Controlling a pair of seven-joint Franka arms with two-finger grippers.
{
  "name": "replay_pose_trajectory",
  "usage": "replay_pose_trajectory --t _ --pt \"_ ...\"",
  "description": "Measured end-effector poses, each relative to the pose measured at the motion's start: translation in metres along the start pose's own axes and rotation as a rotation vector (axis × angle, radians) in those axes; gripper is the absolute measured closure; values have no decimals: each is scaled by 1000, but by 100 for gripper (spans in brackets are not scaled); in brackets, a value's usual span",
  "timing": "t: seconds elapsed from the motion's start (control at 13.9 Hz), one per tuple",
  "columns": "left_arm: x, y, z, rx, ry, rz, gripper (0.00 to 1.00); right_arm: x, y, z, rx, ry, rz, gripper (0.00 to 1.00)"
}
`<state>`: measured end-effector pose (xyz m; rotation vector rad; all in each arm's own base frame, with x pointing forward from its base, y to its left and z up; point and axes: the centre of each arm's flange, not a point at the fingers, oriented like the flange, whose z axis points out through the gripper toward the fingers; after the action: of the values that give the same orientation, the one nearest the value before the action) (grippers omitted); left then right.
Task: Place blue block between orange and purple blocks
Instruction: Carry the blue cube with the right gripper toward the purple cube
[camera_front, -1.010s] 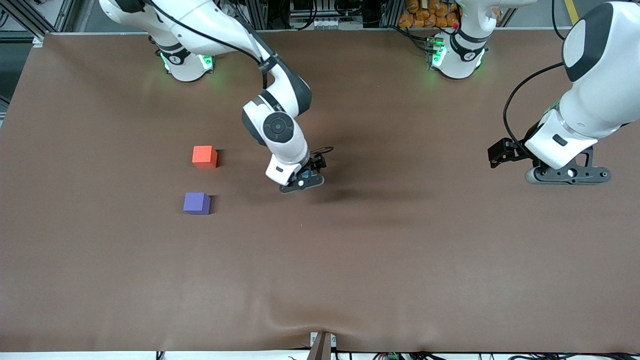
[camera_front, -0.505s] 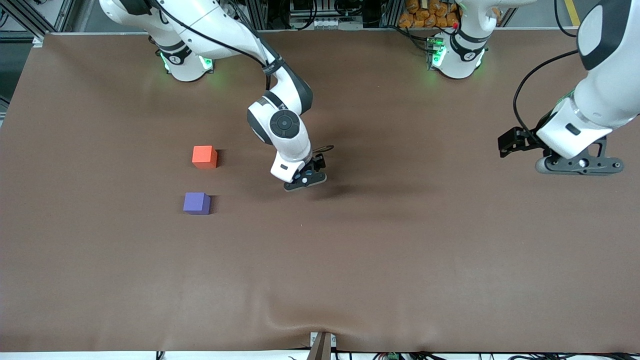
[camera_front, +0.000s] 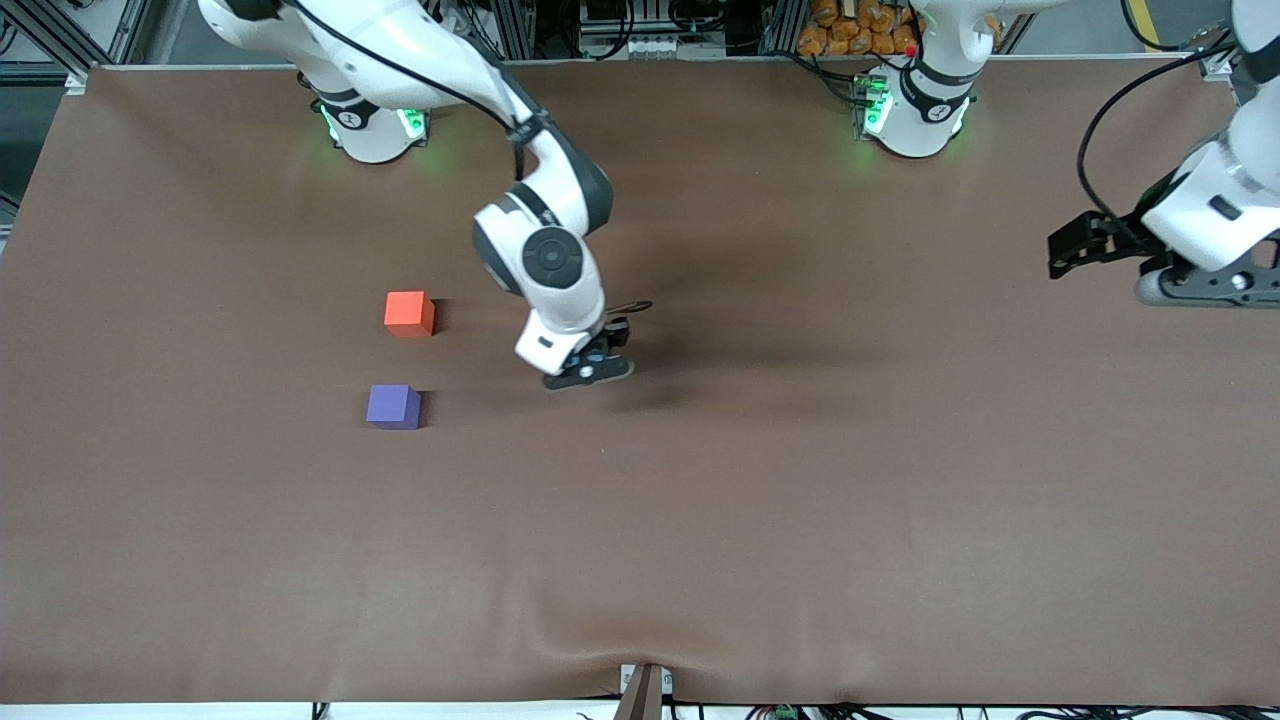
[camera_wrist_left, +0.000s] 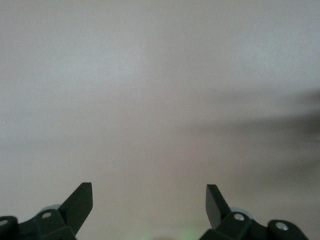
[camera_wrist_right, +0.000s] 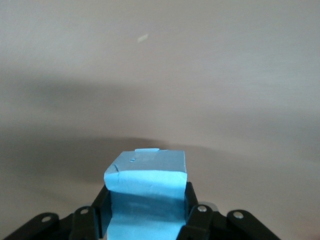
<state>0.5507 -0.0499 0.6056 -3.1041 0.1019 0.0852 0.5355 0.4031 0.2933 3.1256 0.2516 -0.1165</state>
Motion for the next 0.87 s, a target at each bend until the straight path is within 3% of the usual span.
replay_pose_trajectory --t 0.22,0.36,0.65,0.87 --pt "-5 4 -4 2 -4 9 0 11 97 -88 -8 -43 33 47" --pt "-11 10 -6 4 -25 20 0 8 161 -111 -11 -87 74 47" --pt "-23 8 -22 4 -10 15 0 -8 255 -89 -1 -140 159 47" --pt "-26 9 -25 5 -9 18 0 -24 275 -64 7 -116 167 47"
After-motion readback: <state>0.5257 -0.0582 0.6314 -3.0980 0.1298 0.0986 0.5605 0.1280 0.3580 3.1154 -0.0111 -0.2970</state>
